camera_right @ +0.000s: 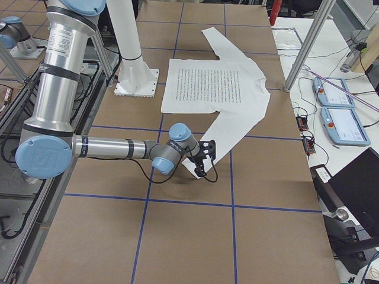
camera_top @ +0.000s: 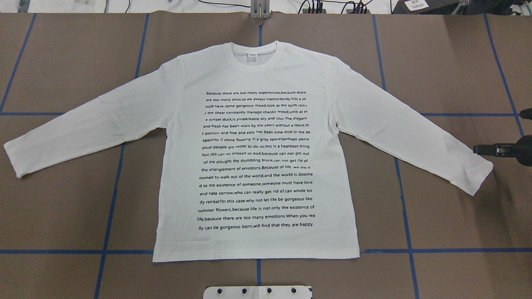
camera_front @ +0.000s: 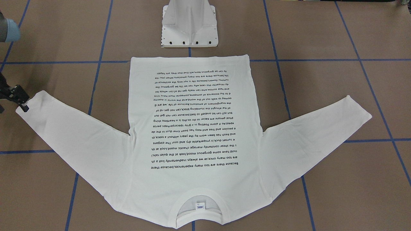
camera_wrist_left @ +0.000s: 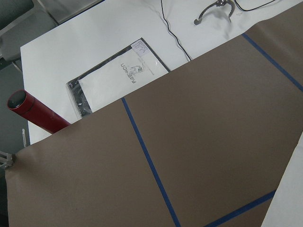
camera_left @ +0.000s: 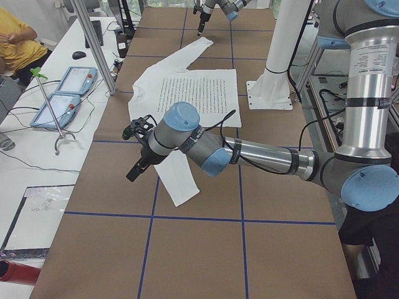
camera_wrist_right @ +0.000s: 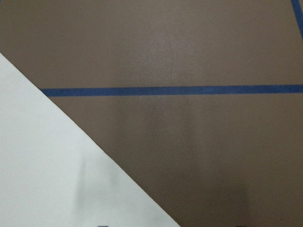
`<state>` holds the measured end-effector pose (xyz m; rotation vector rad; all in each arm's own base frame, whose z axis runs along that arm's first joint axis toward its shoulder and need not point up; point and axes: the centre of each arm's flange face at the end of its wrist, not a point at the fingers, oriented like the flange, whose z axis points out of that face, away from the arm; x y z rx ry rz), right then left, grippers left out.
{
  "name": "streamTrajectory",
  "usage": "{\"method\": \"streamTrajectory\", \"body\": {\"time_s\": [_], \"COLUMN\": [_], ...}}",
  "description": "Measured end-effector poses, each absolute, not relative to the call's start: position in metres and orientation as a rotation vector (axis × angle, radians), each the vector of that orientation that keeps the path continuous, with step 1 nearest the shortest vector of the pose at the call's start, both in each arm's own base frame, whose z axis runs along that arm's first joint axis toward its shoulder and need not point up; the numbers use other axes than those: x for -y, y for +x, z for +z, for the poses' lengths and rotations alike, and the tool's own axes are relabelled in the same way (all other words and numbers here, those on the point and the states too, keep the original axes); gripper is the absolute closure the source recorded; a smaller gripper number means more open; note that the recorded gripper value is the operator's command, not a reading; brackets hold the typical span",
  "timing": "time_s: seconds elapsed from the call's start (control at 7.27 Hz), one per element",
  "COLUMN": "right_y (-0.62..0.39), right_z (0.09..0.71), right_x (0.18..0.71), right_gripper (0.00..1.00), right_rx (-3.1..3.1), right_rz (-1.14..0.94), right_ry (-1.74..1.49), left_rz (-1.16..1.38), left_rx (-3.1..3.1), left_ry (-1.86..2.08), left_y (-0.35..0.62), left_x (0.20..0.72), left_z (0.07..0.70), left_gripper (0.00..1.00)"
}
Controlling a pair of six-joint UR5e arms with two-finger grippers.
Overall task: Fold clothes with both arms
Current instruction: 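Move the right gripper toward the sleeve nearest it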
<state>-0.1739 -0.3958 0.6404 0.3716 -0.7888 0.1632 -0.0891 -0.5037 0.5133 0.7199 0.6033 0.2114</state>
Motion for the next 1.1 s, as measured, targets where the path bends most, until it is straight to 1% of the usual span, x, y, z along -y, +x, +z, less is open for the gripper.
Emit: {"method": "streamTrajectory", "body": {"time_s": [0.14,0.28,0.69,0.96,1.1], "right_y": [-0.174,-0.172,-0.170,-0.174,-0.177], "right_z": [0.657,0.669,0.681,0.682,0.681], "right_x": [0.390,0.386,0.378,0.375,0.373], "right_gripper": [0.21,0.26,0.40,0.42,0.44], "right_rx": [0.795,0.804,0.809,0.812,0.816], "right_rz": [0.159,0.157,0.146,0.133,0.125], "right_ry": [0.380,0.389,0.385,0.381,0.381], "left_rz": [0.212,0.213,0.211,0.211,0.212], "left_rx": [-0.603,-0.604,-0.603,-0.603,-0.603], "left_ry": [0.720,0.721,0.720,0.720,0.720], "left_y": [-0.089,-0.089,-0.089,-0.089,-0.089], "left_x": [0.504,0.504,0.503,0.503,0.503], "left_z": [0.513,0.513,0.513,0.513,0.513], "left_gripper": [0.00,0.00,0.00,0.00,0.00]}}
